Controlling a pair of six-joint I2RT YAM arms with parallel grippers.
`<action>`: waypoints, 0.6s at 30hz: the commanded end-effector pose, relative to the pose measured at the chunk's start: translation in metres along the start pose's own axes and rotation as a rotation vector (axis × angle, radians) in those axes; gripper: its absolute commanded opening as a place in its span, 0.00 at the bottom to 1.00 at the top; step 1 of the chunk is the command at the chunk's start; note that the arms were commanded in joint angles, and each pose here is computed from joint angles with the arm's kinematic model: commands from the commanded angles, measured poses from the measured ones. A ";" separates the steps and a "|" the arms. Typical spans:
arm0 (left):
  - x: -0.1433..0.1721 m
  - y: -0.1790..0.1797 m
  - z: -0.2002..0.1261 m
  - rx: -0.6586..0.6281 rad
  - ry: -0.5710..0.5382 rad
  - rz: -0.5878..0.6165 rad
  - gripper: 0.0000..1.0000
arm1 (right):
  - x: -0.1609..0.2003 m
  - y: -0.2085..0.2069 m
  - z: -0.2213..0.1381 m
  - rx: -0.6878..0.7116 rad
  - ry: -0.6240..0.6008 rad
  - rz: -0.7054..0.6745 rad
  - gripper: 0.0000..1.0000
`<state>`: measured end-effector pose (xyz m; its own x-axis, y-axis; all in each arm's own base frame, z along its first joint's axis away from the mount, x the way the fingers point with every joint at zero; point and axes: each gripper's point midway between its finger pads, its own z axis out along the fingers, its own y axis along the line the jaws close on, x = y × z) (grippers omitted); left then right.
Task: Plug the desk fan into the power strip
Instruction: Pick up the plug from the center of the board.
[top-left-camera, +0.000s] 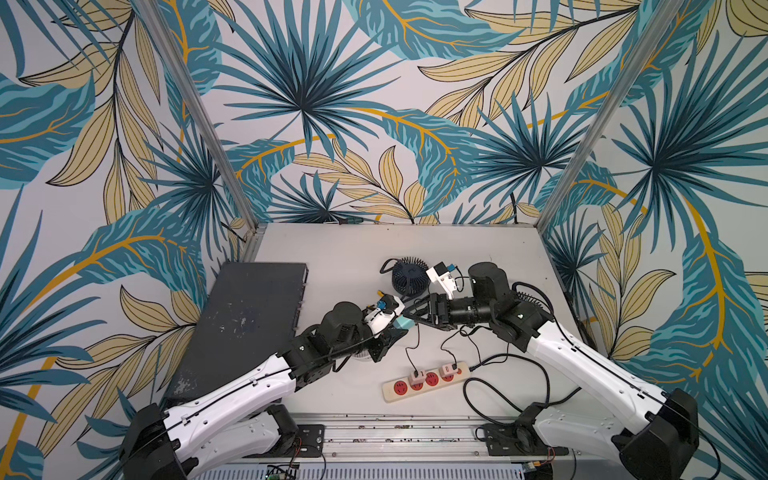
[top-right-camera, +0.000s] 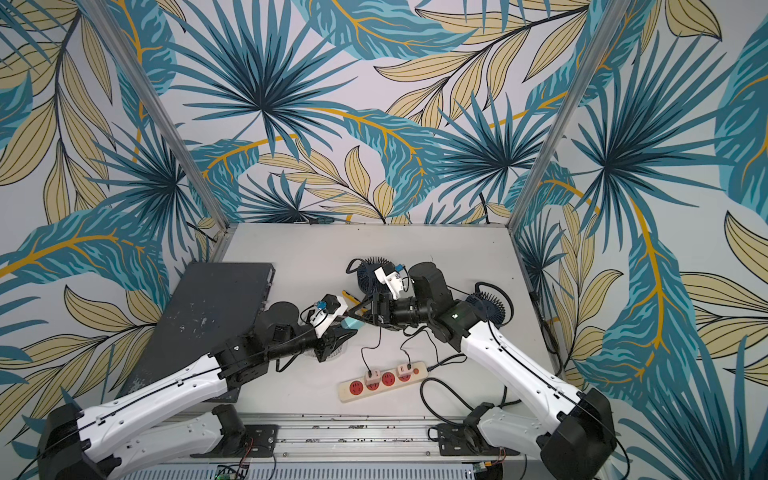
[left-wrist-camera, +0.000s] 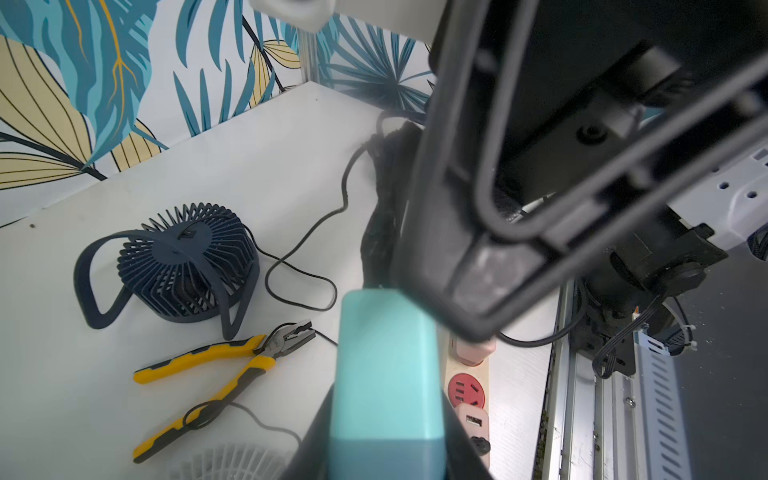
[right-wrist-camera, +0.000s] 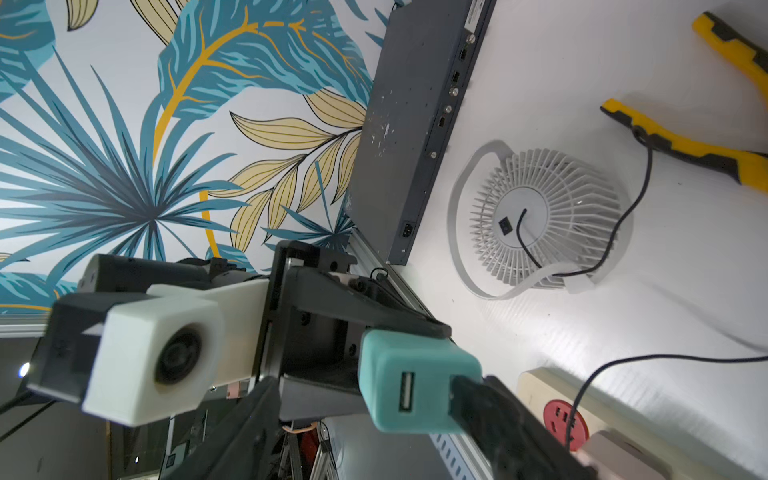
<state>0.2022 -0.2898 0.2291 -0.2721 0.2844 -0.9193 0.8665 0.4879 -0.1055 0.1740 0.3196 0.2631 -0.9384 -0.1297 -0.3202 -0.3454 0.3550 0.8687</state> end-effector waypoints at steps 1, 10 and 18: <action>-0.006 -0.010 -0.003 0.049 -0.009 0.038 0.00 | 0.021 0.000 0.003 -0.035 0.112 0.005 0.74; -0.005 -0.015 -0.003 0.083 0.004 0.054 0.00 | 0.025 -0.002 0.007 -0.057 0.137 0.028 0.56; -0.004 -0.019 -0.003 0.106 0.008 0.063 0.00 | 0.031 -0.009 0.011 -0.062 0.160 0.051 0.43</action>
<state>0.1914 -0.2923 0.2250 -0.2486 0.3250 -0.9124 0.9000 0.4259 -0.0935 0.1545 0.3185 0.2398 -0.9533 -0.2242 -0.2026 -0.2736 0.3559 0.8936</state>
